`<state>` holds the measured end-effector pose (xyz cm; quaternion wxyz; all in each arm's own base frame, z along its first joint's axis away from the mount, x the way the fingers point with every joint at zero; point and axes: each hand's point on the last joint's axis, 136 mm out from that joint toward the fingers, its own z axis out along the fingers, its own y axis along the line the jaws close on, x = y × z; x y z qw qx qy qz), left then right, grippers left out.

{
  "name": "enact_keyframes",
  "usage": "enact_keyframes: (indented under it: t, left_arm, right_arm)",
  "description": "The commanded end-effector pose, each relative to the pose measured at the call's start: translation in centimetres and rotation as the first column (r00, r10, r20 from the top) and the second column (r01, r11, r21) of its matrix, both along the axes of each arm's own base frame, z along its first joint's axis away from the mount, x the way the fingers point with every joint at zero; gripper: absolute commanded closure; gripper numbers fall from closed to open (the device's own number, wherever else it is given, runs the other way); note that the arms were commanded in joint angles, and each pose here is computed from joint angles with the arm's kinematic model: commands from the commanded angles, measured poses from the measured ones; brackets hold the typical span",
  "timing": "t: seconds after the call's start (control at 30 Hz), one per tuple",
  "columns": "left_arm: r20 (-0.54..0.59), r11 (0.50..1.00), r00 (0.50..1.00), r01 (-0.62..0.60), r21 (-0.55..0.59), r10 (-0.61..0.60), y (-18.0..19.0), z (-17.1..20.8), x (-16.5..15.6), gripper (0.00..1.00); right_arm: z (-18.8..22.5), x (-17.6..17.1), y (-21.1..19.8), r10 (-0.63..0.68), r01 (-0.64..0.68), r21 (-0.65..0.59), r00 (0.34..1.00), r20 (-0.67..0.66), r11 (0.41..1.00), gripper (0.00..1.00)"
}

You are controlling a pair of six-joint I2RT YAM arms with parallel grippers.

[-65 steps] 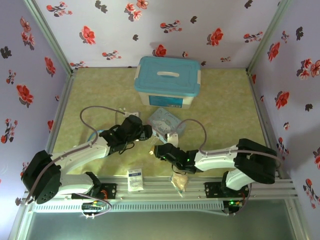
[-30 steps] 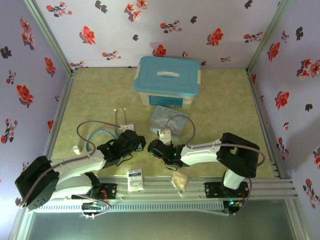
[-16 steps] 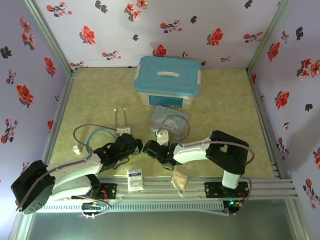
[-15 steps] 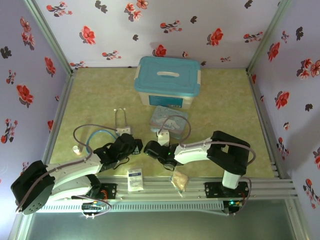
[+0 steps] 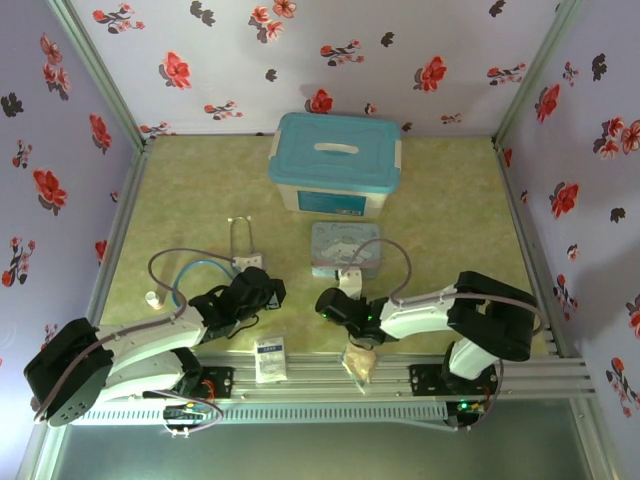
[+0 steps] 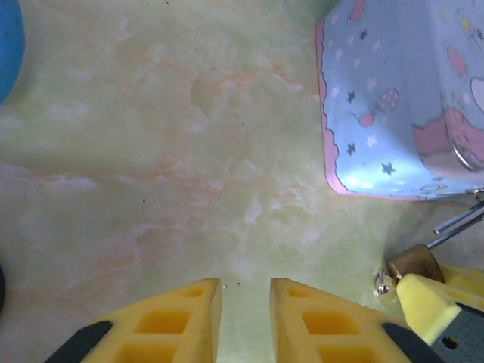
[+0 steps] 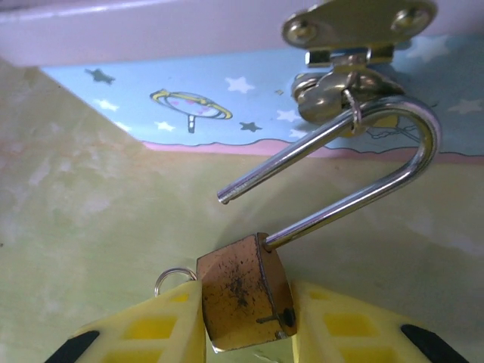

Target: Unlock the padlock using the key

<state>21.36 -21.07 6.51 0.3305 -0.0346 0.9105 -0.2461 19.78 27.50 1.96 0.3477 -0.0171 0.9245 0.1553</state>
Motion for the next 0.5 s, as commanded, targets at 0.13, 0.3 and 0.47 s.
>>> enact_keyframes:
  t: [0.13,0.3,0.47]
  left_arm:
    - [0.154,0.997,0.986,0.07,-0.038,-0.063,-3.0,4.7,2.5,0.58]
    - [0.224,0.989,0.963,0.146,0.023,-0.147,-6.1,7.2,5.1,0.29]
    - [0.189,0.979,0.961,0.199,0.038,-0.202,-8.7,6.4,7.9,0.23]
  right_arm:
    - [-0.8,-0.4,-1.7,-0.041,0.042,0.021,0.999,-0.034,0.999,0.71]
    - [-1.5,-0.3,-2.1,-0.091,0.094,0.05,0.994,-0.055,0.994,0.73]
    - [-1.4,-0.3,-1.7,-0.108,0.113,0.078,0.992,-0.058,0.991,0.73]
